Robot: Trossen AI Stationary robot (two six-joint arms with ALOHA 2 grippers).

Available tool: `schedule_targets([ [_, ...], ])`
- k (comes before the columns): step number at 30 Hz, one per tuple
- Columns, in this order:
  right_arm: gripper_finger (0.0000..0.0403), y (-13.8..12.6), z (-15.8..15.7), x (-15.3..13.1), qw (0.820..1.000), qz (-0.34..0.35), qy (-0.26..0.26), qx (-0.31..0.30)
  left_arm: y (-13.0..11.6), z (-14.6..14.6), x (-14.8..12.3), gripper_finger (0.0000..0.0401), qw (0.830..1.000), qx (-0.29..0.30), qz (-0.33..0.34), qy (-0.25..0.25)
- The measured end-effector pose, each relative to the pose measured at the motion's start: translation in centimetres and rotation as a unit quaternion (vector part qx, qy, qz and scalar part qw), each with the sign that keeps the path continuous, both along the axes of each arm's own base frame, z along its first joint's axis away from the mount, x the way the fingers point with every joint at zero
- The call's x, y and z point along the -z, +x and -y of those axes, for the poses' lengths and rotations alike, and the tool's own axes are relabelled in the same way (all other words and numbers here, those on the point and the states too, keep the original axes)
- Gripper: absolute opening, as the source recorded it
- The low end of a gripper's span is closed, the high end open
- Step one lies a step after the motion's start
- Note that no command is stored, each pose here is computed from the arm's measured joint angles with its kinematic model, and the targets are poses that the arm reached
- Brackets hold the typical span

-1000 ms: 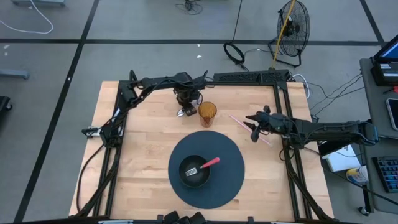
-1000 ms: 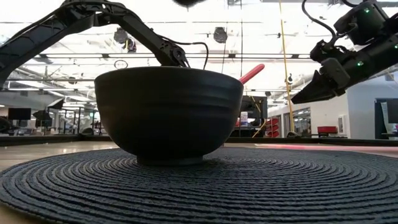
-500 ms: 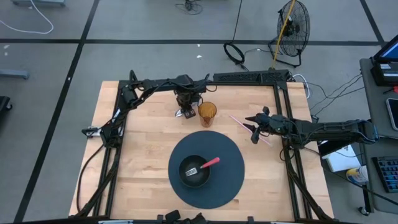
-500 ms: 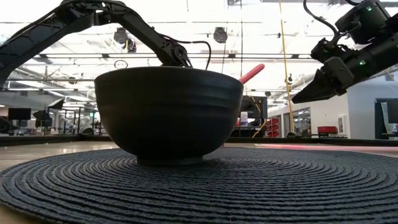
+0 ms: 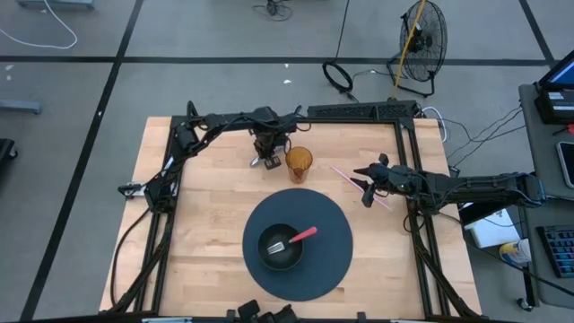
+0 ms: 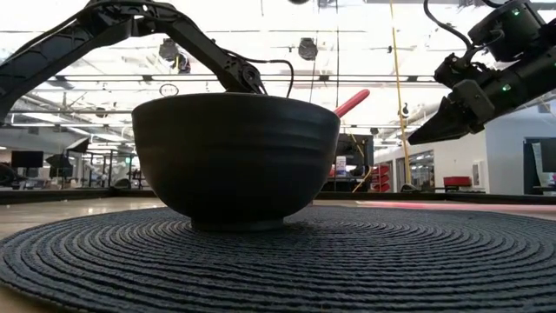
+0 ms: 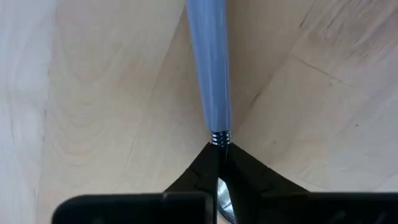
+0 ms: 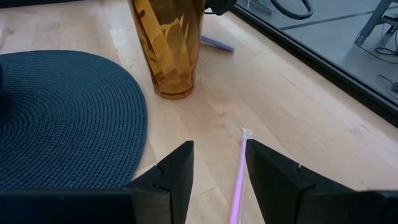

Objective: Pick & Place Utensil
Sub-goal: Put the violet spoon into the black bowl

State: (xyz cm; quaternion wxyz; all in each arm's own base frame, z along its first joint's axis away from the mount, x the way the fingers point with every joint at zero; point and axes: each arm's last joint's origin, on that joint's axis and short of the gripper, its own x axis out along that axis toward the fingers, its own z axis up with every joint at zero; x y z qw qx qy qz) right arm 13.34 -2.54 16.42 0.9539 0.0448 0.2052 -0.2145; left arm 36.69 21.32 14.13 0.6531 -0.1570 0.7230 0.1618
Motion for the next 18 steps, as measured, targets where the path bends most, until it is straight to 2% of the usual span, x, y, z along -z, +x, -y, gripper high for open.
schedule_targets([
  [3,0.0144,0.0,0.0,0.1,1.0,-0.003,0.0,0.0,-0.1,-0.2,0.0,0.0026,1.0,-0.006,0.002,-0.001],
  [8,0.0144,-0.1,0.0,0.1,1.0,-0.006,0.001,0.0,-0.1,-0.7,-0.6,0.0007,1.0,-0.012,0.021,0.016],
  [18,0.0144,-0.1,0.0,0.3,1.0,-0.015,0.002,0.001,-0.5,-1.2,-1.5,0.0007,0.999,-0.024,0.034,0.027],
])
